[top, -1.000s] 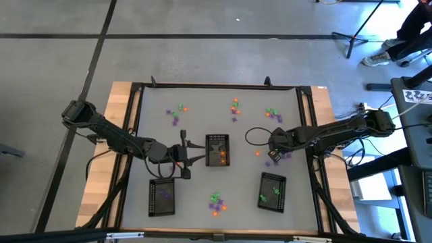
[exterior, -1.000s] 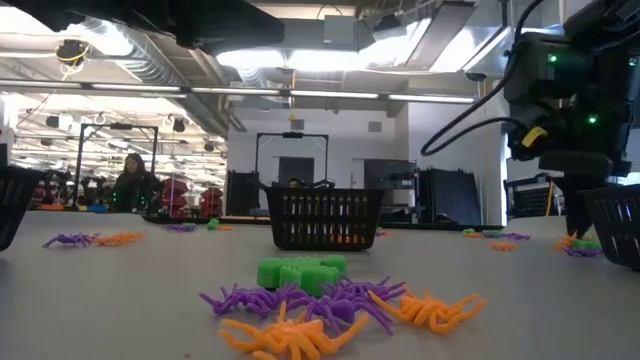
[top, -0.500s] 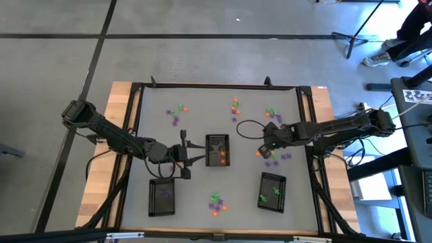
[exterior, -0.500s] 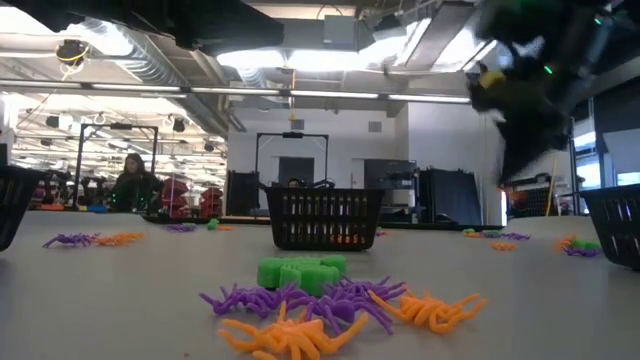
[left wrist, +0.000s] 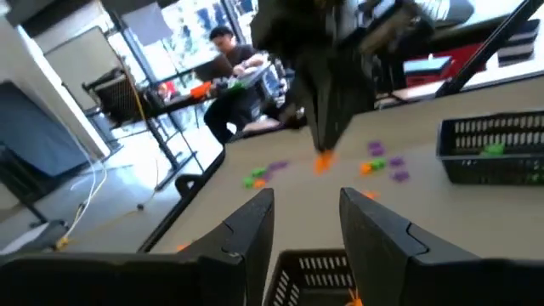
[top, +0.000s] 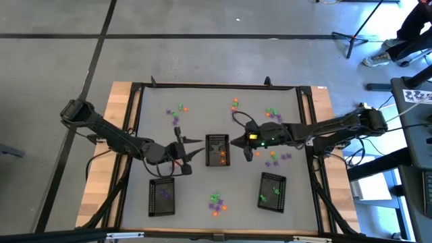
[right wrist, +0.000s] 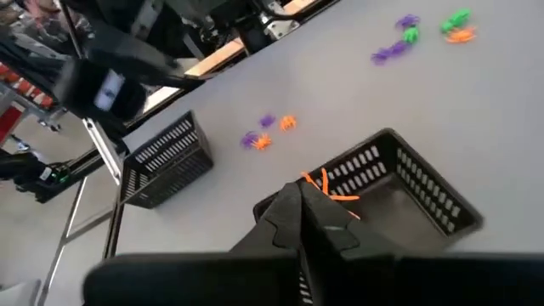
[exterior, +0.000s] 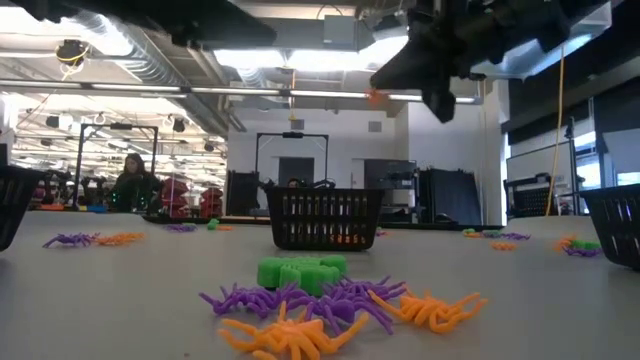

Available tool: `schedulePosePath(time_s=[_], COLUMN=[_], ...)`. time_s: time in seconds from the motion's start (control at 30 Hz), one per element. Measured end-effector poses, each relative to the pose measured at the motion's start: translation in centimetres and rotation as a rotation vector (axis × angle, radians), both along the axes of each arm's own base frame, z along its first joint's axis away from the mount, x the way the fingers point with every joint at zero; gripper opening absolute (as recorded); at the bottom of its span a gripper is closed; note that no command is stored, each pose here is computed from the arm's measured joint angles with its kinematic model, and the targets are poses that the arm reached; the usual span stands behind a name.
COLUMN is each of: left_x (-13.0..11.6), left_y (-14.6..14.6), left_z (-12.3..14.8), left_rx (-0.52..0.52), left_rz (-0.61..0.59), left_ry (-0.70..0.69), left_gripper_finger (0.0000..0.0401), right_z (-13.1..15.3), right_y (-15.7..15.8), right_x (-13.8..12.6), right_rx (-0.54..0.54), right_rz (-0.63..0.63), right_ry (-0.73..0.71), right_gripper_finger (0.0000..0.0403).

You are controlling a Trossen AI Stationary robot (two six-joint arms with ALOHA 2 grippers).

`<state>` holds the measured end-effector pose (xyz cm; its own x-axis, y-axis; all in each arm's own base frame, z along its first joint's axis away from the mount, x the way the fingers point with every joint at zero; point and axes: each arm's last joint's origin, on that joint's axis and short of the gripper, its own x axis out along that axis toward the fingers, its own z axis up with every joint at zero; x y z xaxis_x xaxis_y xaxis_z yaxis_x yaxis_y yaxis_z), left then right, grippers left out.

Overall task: Sort Halloween decoration
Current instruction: Put the orange spider toy into the top black bin, then put the violet spider toy into the bottom left black bin

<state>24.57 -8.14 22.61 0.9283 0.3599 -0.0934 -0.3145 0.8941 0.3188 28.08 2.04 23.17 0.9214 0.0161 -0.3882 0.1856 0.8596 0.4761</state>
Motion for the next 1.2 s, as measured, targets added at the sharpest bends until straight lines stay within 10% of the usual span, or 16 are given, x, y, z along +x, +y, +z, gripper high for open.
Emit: schedulePosePath(time_s=[0.7,1.2], left_x=[-5.8,-5.7], left_y=[3.4,3.8], left_z=[0.1,0.2], left_rx=[-0.108,-0.102], left_rz=[-0.09,-0.083], left_ry=[-0.059,-0.069], left_gripper_finger=[0.0076,0.0076], right_z=[-3.0,0.4], right_y=[0.3,0.4], right_x=[2.9,3.9], right_rx=[-0.026,-0.141], right_rz=[0.027,0.105], right_ry=[-0.027,0.197], right_gripper_finger=[0.0006,0.0175])
